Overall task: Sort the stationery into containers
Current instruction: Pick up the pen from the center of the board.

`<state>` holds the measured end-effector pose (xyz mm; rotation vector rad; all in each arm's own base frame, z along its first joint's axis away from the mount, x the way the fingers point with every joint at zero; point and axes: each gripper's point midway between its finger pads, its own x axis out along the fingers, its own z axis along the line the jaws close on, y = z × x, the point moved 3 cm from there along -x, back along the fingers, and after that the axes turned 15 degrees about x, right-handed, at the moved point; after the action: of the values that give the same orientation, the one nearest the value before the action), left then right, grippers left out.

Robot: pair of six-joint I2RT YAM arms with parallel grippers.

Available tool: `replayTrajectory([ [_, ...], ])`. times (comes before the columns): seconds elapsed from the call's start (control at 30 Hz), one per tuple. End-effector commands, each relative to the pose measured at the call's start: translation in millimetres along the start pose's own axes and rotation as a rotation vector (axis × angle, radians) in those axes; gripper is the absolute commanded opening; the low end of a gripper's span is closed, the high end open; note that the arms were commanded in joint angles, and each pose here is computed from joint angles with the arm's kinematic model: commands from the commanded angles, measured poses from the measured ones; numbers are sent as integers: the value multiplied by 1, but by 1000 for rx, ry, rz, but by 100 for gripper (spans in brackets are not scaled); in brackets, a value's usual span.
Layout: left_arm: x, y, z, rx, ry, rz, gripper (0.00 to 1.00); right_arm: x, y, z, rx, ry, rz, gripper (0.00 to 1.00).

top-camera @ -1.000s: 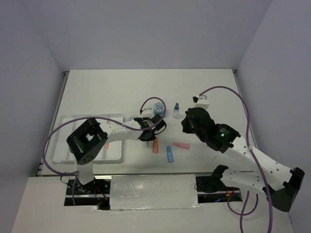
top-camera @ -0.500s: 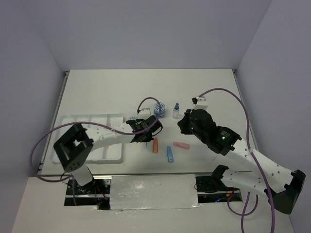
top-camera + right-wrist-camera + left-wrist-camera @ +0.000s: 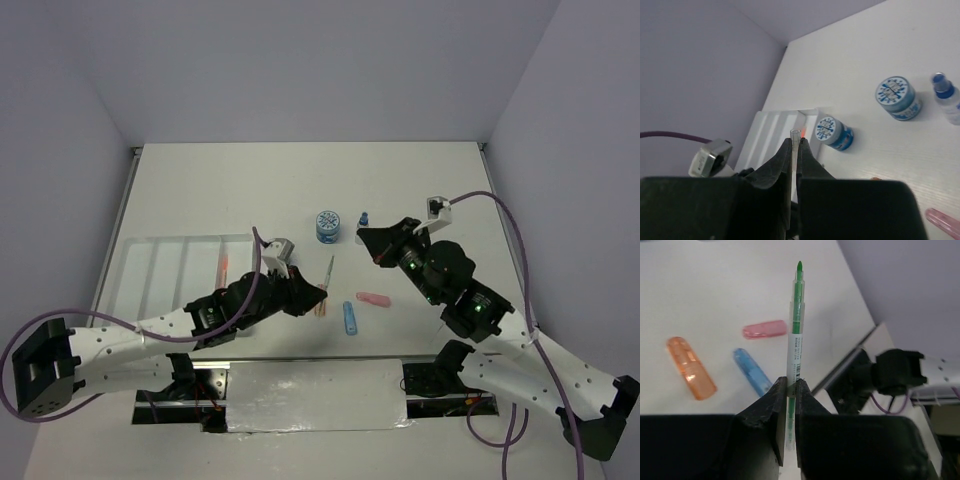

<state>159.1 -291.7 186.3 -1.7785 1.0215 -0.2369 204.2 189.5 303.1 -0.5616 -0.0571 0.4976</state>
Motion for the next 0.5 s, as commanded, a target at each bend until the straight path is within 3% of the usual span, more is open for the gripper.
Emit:
replayTrajectory([
  [0.0,-18,-39,-57,-14,320,-189,0,3,5,27,62,-180,-13,0],
  [0.13,-28,-41,-70,-25,409,-214,0,8,13,32,45,-217,10,0],
  [0.47,-31,-42,-73,-21,424,-220,0,3,21,25,21,-220,31,0],
])
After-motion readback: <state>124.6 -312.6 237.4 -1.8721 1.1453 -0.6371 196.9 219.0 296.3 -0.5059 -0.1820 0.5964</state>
